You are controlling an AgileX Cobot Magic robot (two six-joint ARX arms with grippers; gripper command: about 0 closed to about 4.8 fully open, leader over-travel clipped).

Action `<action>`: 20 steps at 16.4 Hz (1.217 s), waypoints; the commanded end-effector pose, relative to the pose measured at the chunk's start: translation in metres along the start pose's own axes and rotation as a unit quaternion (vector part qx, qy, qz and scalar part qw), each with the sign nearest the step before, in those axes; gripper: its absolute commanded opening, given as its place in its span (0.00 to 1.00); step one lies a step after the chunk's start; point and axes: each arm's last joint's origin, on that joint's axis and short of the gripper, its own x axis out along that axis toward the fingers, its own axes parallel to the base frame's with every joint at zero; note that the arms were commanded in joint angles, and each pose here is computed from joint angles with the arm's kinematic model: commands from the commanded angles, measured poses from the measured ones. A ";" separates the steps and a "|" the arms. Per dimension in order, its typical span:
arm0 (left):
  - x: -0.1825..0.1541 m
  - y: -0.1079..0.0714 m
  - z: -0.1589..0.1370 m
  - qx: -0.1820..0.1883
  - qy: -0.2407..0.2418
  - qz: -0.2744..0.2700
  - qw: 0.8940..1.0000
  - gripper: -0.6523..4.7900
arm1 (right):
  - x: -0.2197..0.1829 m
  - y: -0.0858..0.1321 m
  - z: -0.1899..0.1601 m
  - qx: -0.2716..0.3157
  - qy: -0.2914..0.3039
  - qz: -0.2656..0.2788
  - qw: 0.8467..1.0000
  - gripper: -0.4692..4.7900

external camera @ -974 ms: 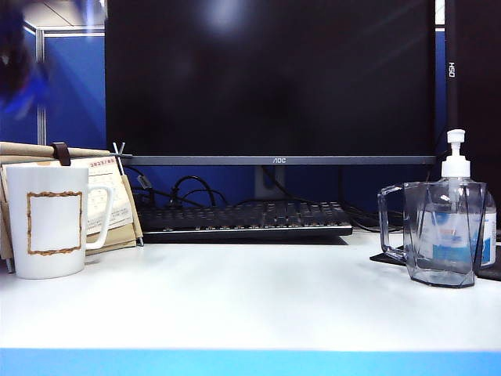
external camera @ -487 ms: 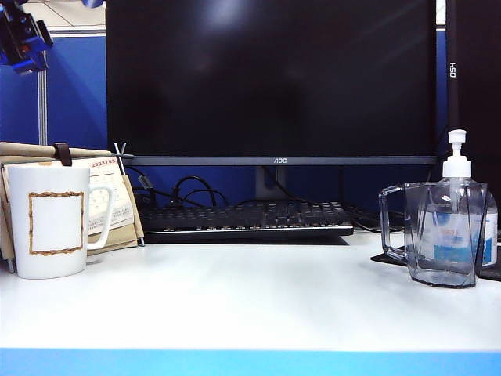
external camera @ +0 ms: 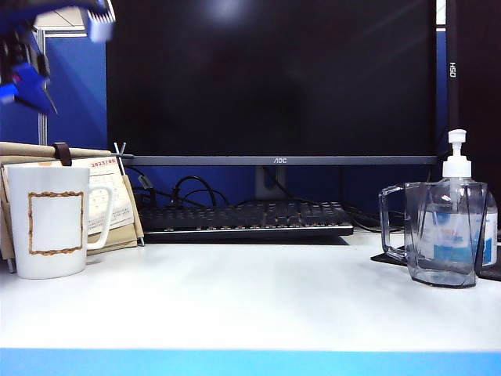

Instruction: Swap the positions of the transparent plastic cup and the white ceramic cup.

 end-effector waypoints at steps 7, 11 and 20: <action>0.016 -0.013 -0.001 0.023 0.025 -0.053 0.998 0.69 | -0.001 0.001 0.001 0.004 0.004 0.000 1.000 0.61; 0.029 -0.020 -0.001 0.040 0.024 -0.079 0.996 0.69 | -0.001 0.001 0.001 0.004 0.004 0.000 1.000 0.61; 0.061 -0.029 -0.008 0.030 0.052 -0.094 0.994 0.50 | -0.001 0.001 0.001 0.004 0.005 0.000 1.000 0.61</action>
